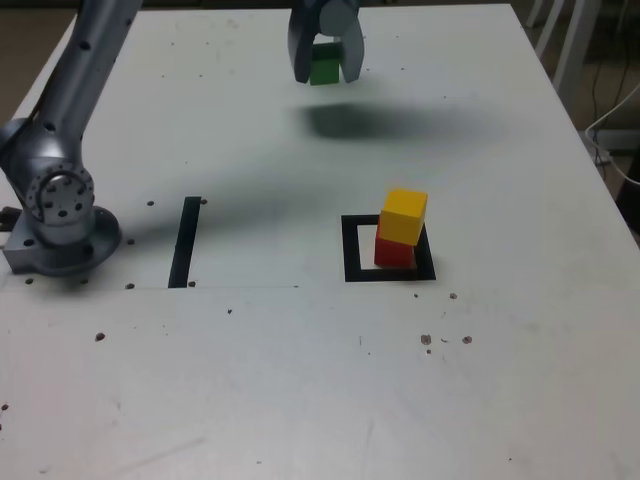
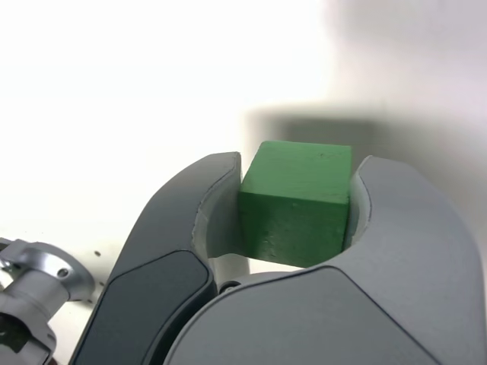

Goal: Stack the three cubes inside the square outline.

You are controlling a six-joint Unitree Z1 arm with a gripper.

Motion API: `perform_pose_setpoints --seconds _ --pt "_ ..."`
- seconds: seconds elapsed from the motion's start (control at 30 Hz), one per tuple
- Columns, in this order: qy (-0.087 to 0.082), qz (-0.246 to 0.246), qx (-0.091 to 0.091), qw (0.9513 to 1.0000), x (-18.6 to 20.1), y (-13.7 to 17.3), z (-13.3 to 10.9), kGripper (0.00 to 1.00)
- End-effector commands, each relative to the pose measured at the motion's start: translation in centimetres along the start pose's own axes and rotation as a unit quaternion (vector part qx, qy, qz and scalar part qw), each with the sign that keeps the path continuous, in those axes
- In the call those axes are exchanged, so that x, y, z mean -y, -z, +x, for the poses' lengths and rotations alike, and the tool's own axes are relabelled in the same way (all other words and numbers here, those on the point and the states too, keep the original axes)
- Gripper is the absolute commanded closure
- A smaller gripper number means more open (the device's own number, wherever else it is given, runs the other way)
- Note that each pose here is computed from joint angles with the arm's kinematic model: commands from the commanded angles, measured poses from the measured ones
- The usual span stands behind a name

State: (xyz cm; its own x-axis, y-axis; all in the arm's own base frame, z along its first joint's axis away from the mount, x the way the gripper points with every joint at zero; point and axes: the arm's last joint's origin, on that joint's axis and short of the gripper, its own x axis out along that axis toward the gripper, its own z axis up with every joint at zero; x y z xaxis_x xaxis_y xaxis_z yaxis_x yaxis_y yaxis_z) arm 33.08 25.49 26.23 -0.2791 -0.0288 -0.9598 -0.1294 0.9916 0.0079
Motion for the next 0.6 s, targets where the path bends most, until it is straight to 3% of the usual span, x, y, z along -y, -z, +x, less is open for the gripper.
perform_pose_setpoints --seconds 0.0,0.33,0.57 --pt "-0.002 0.018 -0.002 0.9998 2.0 0.6 -1.2 0.7" --pt "-0.004 0.076 -0.002 0.9971 8.7 1.8 -3.4 0.7" --pt "-0.015 0.107 0.006 0.9941 13.0 2.1 -4.5 0.71"
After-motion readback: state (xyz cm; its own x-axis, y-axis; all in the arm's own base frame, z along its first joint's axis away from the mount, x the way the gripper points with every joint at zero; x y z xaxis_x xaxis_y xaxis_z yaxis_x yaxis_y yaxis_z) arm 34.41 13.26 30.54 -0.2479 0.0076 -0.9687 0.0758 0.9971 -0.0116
